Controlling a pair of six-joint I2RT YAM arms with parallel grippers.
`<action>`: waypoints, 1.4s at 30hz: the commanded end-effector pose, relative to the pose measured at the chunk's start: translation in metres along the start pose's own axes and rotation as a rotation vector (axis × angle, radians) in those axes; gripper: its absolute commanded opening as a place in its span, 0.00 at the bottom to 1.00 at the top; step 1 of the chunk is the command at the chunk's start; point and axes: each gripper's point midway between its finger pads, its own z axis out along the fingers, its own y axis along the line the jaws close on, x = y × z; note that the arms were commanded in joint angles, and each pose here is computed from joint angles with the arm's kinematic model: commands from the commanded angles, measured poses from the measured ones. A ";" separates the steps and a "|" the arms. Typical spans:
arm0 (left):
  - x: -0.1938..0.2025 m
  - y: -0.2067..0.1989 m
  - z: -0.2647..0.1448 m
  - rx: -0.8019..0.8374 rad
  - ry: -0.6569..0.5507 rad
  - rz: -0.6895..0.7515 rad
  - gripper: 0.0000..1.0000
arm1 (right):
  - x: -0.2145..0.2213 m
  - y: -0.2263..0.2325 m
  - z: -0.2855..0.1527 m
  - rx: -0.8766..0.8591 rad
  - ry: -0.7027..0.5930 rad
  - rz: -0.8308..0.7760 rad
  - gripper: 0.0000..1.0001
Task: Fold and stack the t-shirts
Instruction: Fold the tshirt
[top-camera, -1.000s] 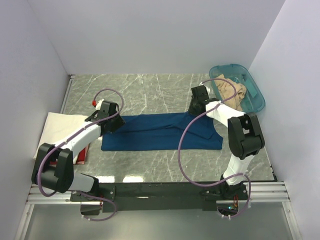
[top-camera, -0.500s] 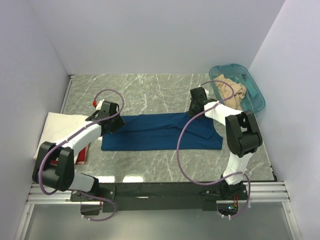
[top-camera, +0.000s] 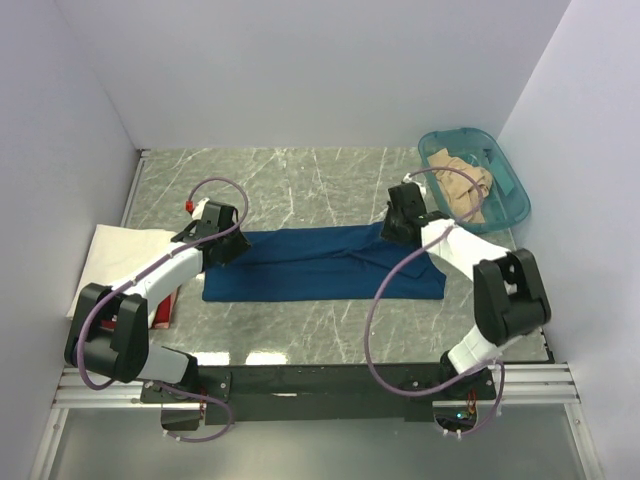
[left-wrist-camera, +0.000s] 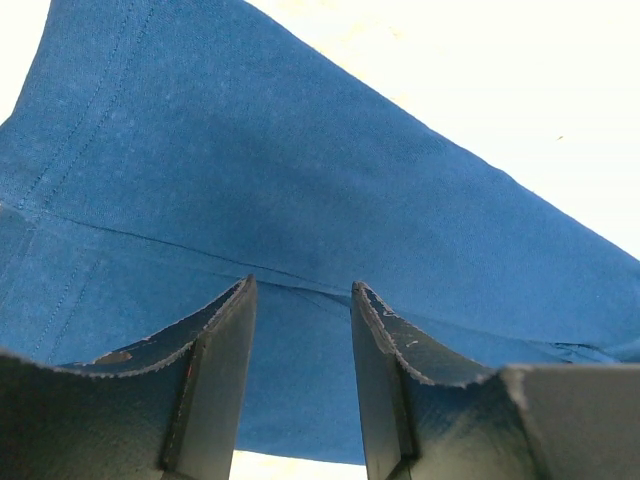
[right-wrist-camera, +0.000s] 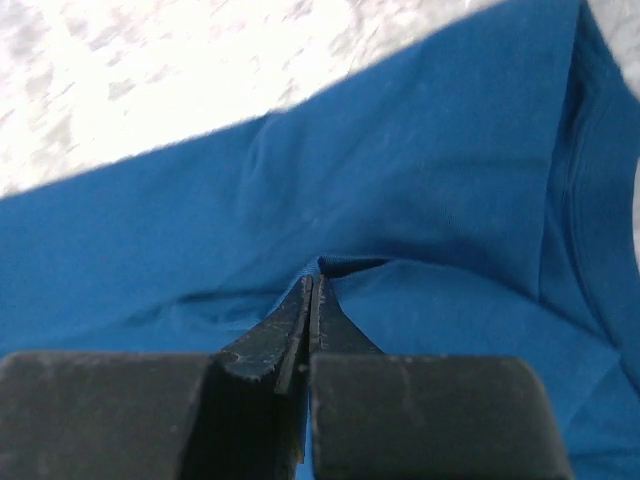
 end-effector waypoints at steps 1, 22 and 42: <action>-0.010 -0.017 -0.004 0.057 -0.023 0.012 0.48 | -0.006 0.015 -0.026 -0.086 -0.060 0.028 0.00; -0.002 -0.015 0.001 0.068 -0.003 0.029 0.48 | 0.078 0.037 -0.067 -0.202 -0.051 0.053 0.00; 0.009 -0.016 0.008 0.092 0.029 0.023 0.49 | 0.097 0.055 -0.053 -0.196 0.025 -0.025 0.28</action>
